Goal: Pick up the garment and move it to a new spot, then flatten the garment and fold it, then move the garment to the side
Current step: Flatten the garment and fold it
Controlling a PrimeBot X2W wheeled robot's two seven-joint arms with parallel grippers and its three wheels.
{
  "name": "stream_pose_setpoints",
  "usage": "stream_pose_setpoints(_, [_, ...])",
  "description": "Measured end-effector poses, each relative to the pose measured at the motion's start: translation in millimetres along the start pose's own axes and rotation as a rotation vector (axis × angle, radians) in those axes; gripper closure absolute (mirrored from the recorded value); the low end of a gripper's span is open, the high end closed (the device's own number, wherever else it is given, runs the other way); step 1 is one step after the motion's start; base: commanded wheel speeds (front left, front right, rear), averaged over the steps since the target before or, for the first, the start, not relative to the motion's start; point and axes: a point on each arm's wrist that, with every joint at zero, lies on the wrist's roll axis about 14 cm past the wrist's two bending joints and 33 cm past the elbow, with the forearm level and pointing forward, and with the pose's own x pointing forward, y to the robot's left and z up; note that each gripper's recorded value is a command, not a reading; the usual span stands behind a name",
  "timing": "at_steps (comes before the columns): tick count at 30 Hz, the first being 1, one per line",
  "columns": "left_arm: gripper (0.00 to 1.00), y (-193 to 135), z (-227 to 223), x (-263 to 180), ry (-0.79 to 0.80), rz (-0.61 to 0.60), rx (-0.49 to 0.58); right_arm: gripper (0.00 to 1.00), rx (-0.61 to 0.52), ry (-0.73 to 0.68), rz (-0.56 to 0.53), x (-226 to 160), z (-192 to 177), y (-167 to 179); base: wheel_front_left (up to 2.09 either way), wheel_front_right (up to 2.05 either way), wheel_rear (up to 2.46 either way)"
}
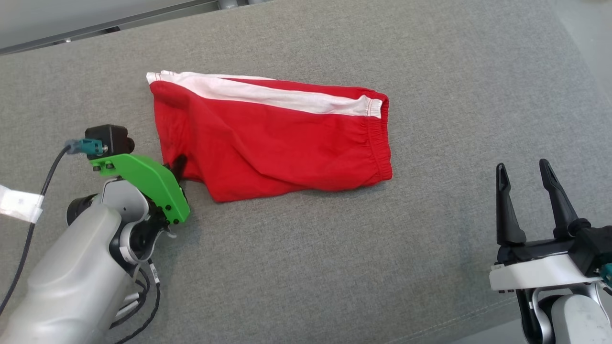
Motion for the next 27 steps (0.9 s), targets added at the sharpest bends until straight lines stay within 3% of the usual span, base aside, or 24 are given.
stream_pose_setpoints(7, [1.0,1,3,-28,-0.144,0.021,-0.077,0.0,0.026,0.013,0.015,-2,-5,6,0.0,0.0,0.0])
stream_pose_setpoints(19, [1.0,-32,-53,-101,-0.23,0.033,-0.216,0.0,0.032,0.01,0.144,10,-8,49,0.0,0.0,0.0])
stream_pose_setpoints(24, [1.0,-25,-62,-114,-0.247,0.071,-0.2,0.0,0.029,0.034,0.222,11,-17,72,0.0,0.0,0.0])
stream_pose_setpoints(25, [0.44,-22,-61,-116,-0.26,0.083,-0.189,0.0,0.027,0.036,0.241,13,-18,77,0.0,0.0,0.0])
stream_pose_setpoints(26, [0.0,-19,-59,-117,-0.276,0.097,-0.17,0.0,0.027,0.036,0.26,15,-19,82,0.0,0.0,0.0])
stream_pose_setpoints(27, [0.0,-17,-56,-118,-0.296,0.108,-0.139,0.0,0.029,0.034,0.279,18,-19,86,0.0,0.0,0.0])
